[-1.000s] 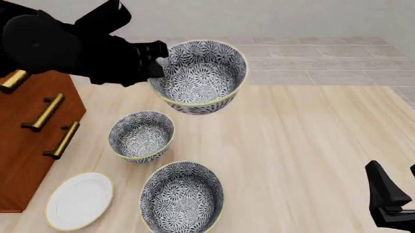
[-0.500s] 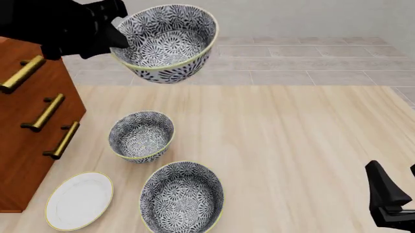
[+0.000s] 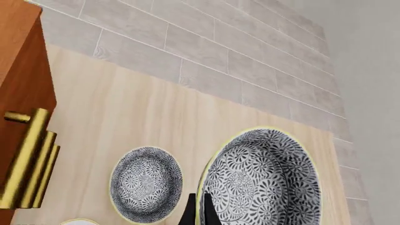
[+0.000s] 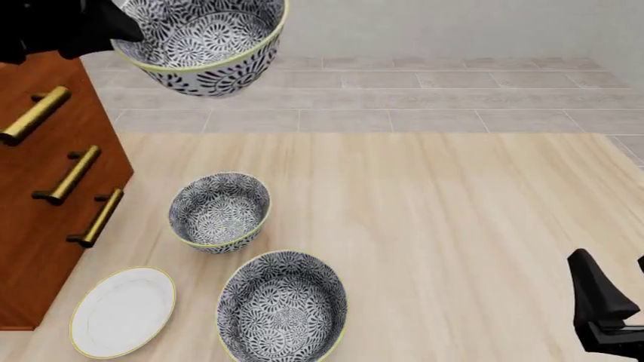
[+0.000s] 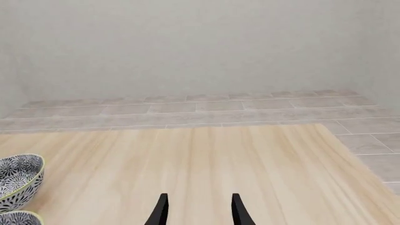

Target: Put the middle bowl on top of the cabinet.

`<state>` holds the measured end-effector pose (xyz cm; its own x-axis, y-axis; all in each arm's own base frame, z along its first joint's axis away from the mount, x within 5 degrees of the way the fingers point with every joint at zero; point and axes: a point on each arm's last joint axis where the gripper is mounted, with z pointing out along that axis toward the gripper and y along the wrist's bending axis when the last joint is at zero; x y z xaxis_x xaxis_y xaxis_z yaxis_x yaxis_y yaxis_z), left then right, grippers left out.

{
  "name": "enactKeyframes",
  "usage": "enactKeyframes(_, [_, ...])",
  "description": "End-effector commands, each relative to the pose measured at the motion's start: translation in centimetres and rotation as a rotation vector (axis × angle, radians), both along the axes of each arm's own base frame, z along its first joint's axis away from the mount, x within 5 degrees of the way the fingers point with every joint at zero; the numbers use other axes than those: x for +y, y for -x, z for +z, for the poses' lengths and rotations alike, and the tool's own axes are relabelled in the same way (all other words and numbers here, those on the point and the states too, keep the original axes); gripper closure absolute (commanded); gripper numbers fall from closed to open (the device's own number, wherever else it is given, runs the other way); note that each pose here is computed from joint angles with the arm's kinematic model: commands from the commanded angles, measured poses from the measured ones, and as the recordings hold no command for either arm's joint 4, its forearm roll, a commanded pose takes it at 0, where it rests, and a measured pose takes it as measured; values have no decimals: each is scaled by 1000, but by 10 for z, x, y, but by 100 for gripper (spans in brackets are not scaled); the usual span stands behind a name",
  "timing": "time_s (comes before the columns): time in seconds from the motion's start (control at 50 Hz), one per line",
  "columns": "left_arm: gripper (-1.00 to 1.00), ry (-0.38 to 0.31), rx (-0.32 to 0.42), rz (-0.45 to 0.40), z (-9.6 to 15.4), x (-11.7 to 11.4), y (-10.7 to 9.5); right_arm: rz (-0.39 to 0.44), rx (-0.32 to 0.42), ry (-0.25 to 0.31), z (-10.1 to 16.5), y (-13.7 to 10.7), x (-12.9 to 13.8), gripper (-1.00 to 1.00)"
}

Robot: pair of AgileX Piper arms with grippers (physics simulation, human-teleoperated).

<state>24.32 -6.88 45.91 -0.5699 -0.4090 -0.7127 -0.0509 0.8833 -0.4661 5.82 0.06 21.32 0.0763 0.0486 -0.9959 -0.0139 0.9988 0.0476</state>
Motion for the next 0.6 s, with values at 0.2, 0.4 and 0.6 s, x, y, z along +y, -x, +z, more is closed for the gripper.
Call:
enactKeyframes(0.2, [100, -7, -32, 87, 15, 27, 7, -3, 0, 2, 0, 0, 0, -100])
enactKeyframes(0.4, [100, -13, -37, 143, 18, 41, 8, -3, -1, 3, 0, 0, 0, -100])
enactKeyframes(0.6, [100, -14, -34, 192, 22, 53, 10, 0, 2, 4, 0, 0, 0, -100])
